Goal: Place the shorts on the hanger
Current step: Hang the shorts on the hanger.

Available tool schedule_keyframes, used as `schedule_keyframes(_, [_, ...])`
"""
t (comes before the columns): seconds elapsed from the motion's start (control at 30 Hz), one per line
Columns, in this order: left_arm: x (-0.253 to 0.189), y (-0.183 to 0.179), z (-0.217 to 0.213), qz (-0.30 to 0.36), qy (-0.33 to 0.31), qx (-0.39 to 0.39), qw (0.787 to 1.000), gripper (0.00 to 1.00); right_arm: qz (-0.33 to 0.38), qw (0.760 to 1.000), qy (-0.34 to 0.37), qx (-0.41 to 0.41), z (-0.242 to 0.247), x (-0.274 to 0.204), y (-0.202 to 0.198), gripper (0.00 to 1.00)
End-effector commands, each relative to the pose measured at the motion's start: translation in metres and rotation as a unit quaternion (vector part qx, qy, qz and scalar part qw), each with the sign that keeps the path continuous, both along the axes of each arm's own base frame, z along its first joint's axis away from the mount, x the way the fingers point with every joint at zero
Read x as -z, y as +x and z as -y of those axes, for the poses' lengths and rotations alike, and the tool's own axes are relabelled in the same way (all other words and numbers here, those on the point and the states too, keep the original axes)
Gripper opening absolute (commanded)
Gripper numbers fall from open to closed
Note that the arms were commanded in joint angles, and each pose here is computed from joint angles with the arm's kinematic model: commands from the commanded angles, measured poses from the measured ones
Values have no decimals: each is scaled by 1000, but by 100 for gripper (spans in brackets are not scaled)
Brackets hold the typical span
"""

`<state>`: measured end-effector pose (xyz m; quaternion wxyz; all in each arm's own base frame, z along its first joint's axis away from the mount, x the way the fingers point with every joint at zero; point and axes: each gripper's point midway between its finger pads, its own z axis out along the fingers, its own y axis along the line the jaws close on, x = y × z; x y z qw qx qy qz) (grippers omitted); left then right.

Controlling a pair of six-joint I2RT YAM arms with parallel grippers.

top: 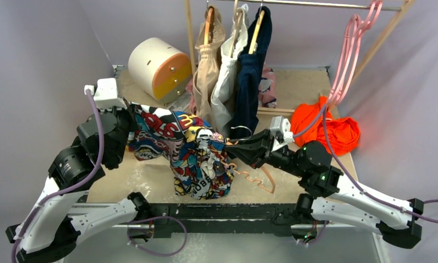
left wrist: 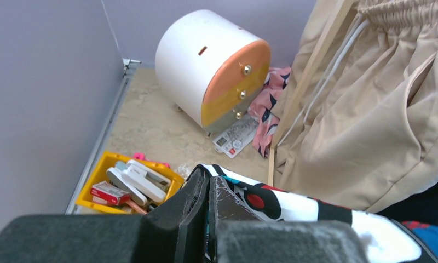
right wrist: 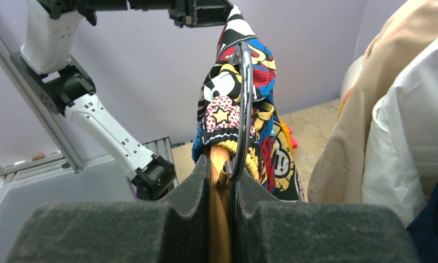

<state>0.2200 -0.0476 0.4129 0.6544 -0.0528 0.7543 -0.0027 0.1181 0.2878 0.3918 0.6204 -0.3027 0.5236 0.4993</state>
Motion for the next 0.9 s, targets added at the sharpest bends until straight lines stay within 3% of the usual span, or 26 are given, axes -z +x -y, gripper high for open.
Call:
schedule_keyframes(0.0, [-37, 8, 1, 45, -14, -11, 999, 0, 43, 997, 56, -36, 6, -52, -18, 0])
schedule_keyframes(0.27, [-53, 12, -17, 58, 8, -73, 996, 0, 50, 996, 51, -52, 6, -54, -25, 0])
schedule_keyframes(0.5, [-48, 10, -33, 53, 37, -121, 991, 0, 52, 993, 97, -36, 28, -66, -28, 0])
schedule_keyframes(0.73, [-23, 13, -27, 32, 46, -117, 992, 0, 51, 993, 104, -30, 36, -67, -30, 0])
schedule_keyframes(0.87, [-23, 15, -2, 32, 24, -35, 999, 0, 49, 993, 101, -33, 34, -66, -30, 0])
